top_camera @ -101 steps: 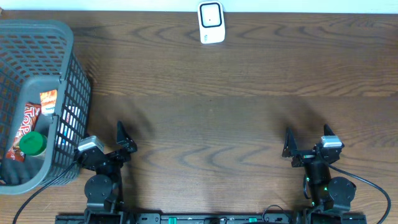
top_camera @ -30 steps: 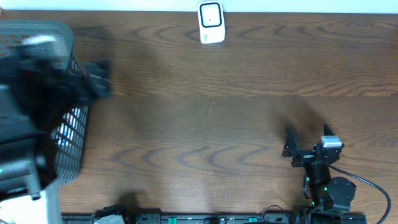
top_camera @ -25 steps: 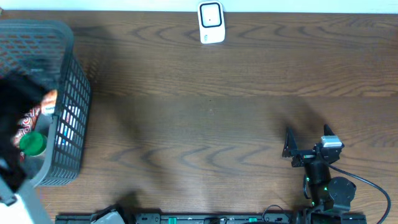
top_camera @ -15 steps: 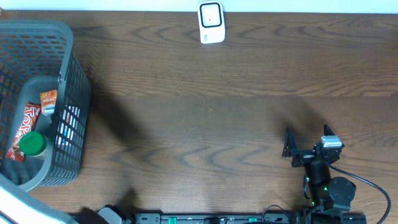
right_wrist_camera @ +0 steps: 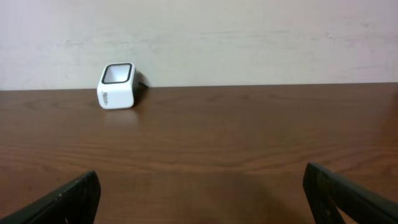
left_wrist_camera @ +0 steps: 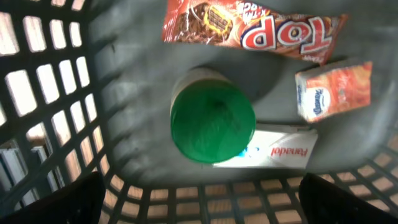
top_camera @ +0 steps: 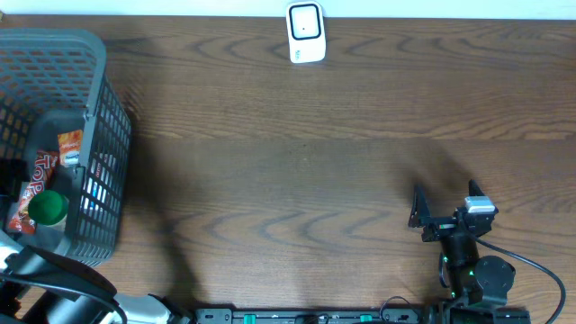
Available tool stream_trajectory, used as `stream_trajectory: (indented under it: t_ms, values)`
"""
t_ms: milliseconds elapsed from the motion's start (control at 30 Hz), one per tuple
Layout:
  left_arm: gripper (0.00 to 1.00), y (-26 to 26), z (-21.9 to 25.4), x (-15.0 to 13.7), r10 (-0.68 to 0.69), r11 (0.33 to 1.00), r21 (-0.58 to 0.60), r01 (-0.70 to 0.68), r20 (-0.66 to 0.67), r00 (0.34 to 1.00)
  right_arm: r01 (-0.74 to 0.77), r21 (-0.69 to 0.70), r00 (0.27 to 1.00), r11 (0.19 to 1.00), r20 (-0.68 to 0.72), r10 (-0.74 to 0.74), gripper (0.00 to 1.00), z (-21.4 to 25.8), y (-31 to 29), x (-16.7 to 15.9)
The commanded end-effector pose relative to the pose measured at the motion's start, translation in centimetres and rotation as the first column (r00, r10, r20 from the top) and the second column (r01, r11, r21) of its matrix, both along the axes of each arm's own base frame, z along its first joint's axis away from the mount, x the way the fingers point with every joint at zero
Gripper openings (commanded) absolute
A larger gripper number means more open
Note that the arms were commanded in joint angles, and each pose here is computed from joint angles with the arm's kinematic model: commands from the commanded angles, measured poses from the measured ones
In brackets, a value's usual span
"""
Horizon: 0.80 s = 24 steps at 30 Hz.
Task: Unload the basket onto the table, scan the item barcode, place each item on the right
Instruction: 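Reach the left gripper into the basket and grasp the green-capped bottle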
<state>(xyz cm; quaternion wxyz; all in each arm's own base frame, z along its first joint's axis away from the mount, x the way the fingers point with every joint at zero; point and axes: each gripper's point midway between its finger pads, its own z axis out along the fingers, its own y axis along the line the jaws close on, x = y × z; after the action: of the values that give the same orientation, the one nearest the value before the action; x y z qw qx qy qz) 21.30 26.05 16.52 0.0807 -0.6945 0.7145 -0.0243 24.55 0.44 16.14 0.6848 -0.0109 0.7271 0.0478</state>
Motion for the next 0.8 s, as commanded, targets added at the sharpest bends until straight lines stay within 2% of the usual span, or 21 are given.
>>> stream_trajectory:
  t_ms: [0, 333, 633, 767]
  values:
    - [1.0, 0.1, -1.4, -0.4, 0.019, 1.0, -0.001, -0.019, -0.019, 1.0, -0.006, 0.009, 1.0, 1.0, -0.002, 0.006, 0.99, -0.1, 0.2, 0.0]
    - [1.0, -0.2, -5.3, 0.9, -0.018, 1.0, 0.022, 0.018, -0.005, 1.0, -0.006, 0.009, 1.0, 1.0, -0.002, 0.006, 0.99, -0.1, 0.2, 0.0]
    - [1.0, 0.2, -6.7, 1.3, -0.041, 0.995, 0.092, 0.045, -0.049, 0.998, -0.006, 0.009, 1.0, 1.0, -0.002, 0.006, 0.99, -0.1, 0.2, 0.0]
    - [1.0, 0.6, -8.1, 0.5, -0.023, 0.994, 0.103, 0.034, -0.099, 0.995, -0.006, 0.009, 1.0, 1.0, -0.002, 0.006, 0.99, -0.1, 0.2, 0.0]
